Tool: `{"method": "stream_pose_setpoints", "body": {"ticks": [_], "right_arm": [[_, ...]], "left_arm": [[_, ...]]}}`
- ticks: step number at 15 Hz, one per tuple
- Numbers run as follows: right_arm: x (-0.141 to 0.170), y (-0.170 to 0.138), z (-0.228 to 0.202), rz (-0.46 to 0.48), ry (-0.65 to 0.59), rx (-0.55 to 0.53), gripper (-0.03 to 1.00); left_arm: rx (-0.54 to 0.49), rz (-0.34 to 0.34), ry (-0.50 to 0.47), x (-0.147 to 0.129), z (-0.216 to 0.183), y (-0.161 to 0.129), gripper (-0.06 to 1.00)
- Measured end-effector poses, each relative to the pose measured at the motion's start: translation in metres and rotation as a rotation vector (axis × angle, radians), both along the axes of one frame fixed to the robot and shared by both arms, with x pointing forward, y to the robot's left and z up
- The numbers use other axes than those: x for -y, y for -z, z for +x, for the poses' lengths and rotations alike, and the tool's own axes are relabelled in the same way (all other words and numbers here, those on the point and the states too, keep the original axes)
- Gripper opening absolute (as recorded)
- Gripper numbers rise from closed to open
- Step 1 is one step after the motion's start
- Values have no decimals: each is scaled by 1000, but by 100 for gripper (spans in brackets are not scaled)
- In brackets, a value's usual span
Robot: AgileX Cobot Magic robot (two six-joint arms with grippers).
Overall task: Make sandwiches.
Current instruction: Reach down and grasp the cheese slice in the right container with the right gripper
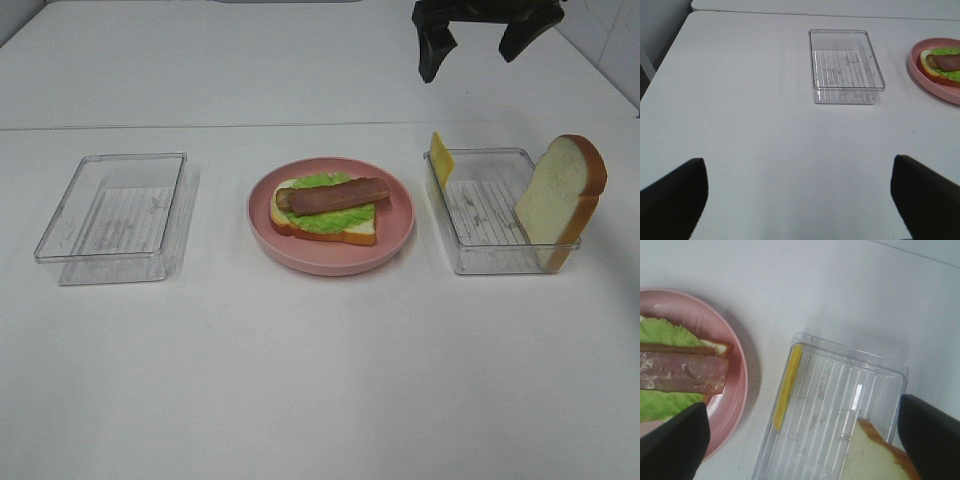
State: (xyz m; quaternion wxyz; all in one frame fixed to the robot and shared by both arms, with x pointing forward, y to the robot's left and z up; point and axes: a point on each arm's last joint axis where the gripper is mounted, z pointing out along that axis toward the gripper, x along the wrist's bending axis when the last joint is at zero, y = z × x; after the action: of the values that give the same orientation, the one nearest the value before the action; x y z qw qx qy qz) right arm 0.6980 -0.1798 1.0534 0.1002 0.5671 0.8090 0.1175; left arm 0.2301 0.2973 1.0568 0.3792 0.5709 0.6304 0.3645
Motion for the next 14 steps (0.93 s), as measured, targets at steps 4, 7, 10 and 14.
{"method": "stream_pose_setpoints", "body": {"ticks": [4, 7, 10, 14], "right_arm": [[-8, 39, 10, 34, -2, -92, 98], [-11, 80, 17, 25, 1, -175, 98], [-12, 102, 20, 16, 2, -219, 98], [-12, 114, 21, 17, 4, -243, 98]], "left_arm": [[0, 0, 0, 0, 0, 0, 90], [0, 0, 0, 0, 0, 0, 90], [0, 0, 0, 0, 0, 0, 90], [0, 0, 0, 0, 0, 0, 90]]}}
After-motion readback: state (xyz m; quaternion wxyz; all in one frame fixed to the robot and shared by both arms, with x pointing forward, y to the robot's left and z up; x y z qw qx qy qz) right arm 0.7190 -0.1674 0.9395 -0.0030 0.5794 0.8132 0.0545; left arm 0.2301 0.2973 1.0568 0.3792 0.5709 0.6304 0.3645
